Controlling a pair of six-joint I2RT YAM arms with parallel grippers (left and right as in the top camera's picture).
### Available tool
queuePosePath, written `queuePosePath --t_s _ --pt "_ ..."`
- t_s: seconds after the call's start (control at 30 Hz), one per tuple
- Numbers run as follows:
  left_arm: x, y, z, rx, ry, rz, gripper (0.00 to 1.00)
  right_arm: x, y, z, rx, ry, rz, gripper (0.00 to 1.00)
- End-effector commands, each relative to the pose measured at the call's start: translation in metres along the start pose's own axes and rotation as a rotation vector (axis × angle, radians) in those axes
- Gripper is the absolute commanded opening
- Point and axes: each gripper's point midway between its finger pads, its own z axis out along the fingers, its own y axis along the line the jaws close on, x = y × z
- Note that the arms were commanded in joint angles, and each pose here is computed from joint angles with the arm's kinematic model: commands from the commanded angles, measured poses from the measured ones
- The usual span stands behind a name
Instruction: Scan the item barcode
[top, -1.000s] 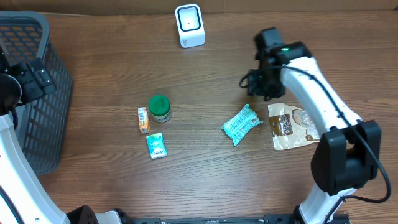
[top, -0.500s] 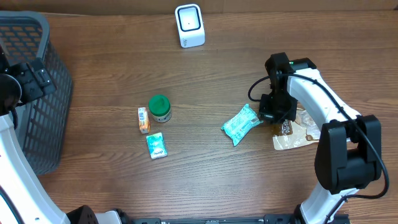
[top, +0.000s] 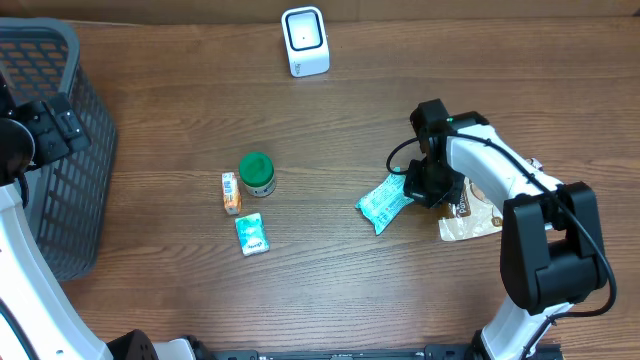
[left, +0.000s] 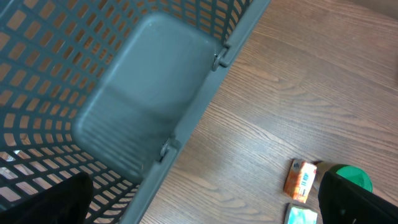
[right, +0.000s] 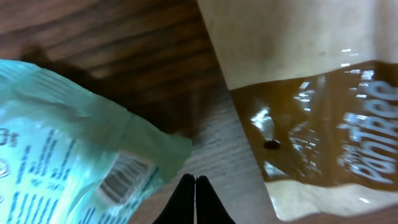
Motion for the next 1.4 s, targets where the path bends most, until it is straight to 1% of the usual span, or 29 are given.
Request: queuePosePath --t_s 0.0,0.1,0.2,0.3,0.47,0.73,0.87,0.93,1.07,1.13,1.17,1.2,1.27,1.3,1.37 --pt "-0.003 0.003 -0.002 -0.010 -0.012 0.018 0.99 -0.005 0.001 -0.003 -0.014 -0.048 0.023 0.04" --pt "-0.003 0.003 -0.002 -0.010 -0.012 0.018 1.00 -0.017 0.011 -0.003 -0.055 -0.099 -0.001 0.04" --pt "-0.003 0.003 -0.002 -0.010 -0.012 0.018 0.99 -0.023 0.039 -0.004 -0.157 -0.139 -0.120 0.04" --pt "-0.003 0.003 -0.002 -0.010 -0.013 0.018 0.99 -0.017 0.067 -0.005 -0.242 -0.158 -0.243 0.04" --pt "-0.003 0.003 -0.002 -0.010 -0.012 0.018 1.00 0.003 0.098 -0.006 -0.257 -0.179 -0.417 0.04" --pt "-0.003 0.003 -0.002 -0.010 -0.012 0.018 0.99 0.014 0.117 -0.013 -0.301 -0.177 -0.510 0.04" --pt "-0.003 0.003 -0.002 -0.010 -0.012 0.018 1.00 0.016 0.129 -0.035 -0.351 -0.157 -0.532 0.09" --pt "-0.003 0.003 -0.002 -0.010 -0.013 0.018 1.00 0.018 0.134 -0.054 -0.379 -0.144 -0.537 0.13" --pt "-0.003 0.003 -0.002 -0.010 -0.012 0.018 0.99 0.022 0.137 -0.095 -0.391 -0.159 -0.546 0.15" --pt "-0.003 0.003 -0.002 -0.010 -0.012 0.018 0.99 0.025 0.137 -0.111 -0.401 -0.173 -0.523 0.15" --pt "-0.003 0.003 -0.002 -0.010 -0.013 0.018 1.00 0.025 0.133 -0.115 -0.389 -0.178 -0.466 0.15" --pt "-0.003 0.003 -0.002 -0.010 -0.012 0.018 1.00 0.024 0.125 -0.115 -0.353 -0.178 -0.380 0.14" --pt "-0.003 0.003 -0.002 -0.010 -0.012 0.018 1.00 0.022 0.096 -0.108 -0.220 -0.163 -0.140 0.05" --pt "-0.003 0.003 -0.002 -0.010 -0.013 0.018 0.99 0.022 0.085 -0.103 -0.172 -0.157 -0.058 0.04" --pt "-0.003 0.003 -0.002 -0.010 -0.013 0.018 1.00 0.026 0.078 -0.092 -0.136 -0.143 0.005 0.04"
